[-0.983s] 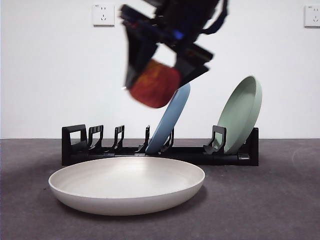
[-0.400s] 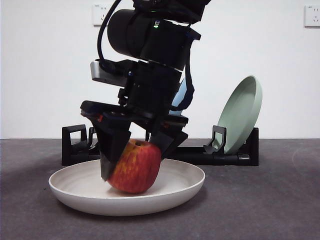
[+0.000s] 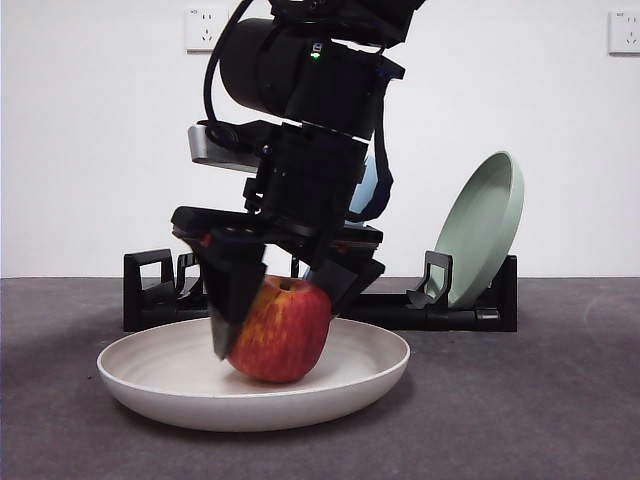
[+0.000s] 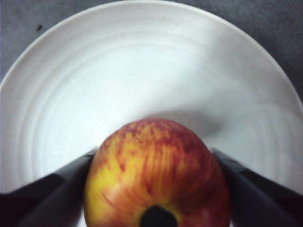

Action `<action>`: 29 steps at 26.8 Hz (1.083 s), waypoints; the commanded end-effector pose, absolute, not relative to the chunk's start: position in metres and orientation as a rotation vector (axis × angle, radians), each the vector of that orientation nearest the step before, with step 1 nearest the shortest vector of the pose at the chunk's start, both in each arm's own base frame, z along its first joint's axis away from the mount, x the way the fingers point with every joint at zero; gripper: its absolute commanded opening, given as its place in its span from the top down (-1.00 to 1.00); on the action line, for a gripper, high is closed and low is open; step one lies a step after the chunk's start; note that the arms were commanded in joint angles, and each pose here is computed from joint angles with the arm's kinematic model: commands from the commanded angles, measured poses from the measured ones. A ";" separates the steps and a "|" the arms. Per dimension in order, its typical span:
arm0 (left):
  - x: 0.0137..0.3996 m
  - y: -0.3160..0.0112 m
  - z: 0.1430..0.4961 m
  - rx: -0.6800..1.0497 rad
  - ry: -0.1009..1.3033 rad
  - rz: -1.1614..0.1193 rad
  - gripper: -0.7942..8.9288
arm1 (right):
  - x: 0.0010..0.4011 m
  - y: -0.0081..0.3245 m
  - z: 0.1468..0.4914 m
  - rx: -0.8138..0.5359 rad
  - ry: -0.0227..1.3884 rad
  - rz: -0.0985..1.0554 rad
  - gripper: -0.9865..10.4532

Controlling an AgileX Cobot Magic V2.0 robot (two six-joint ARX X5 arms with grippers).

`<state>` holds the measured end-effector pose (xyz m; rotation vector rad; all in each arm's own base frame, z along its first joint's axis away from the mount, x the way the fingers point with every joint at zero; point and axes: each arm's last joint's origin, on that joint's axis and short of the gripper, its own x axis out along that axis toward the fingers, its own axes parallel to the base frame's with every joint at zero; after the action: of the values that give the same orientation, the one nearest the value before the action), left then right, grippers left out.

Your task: Take the yellow plate from the plate rack,put the plate on the table,take the apple from the table,put the apple in the plate

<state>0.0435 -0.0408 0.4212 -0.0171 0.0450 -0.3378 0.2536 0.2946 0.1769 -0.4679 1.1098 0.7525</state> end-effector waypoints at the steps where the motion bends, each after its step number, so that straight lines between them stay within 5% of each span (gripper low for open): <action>1: 0.043 -0.040 0.420 -0.012 0.048 -0.332 0.19 | 0.252 0.296 0.174 -0.465 1.116 0.756 -0.28; 9: 0.045 -0.043 0.416 0.000 0.079 -0.331 0.19 | 0.250 0.293 0.192 -0.446 1.071 0.766 -0.27; 19: 0.066 -0.084 0.407 0.126 0.168 -0.325 0.19 | 0.233 0.263 0.272 -0.367 0.892 0.785 -0.25; 24: 0.084 -0.118 0.394 0.280 0.233 -0.331 0.22 | 0.223 0.232 0.311 -0.317 0.820 0.759 0.29; 27: 0.095 -0.140 0.383 0.418 0.278 -0.373 0.53 | 0.216 0.212 0.330 -0.291 0.793 0.734 0.78; 29: 0.102 -0.152 0.374 0.490 0.315 -0.444 0.84 | 0.212 0.199 0.341 -0.294 0.774 0.725 0.85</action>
<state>0.1030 -0.1542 0.3738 0.4470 0.3325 -0.4333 0.2111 0.1979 0.3421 -0.2779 0.7767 0.7186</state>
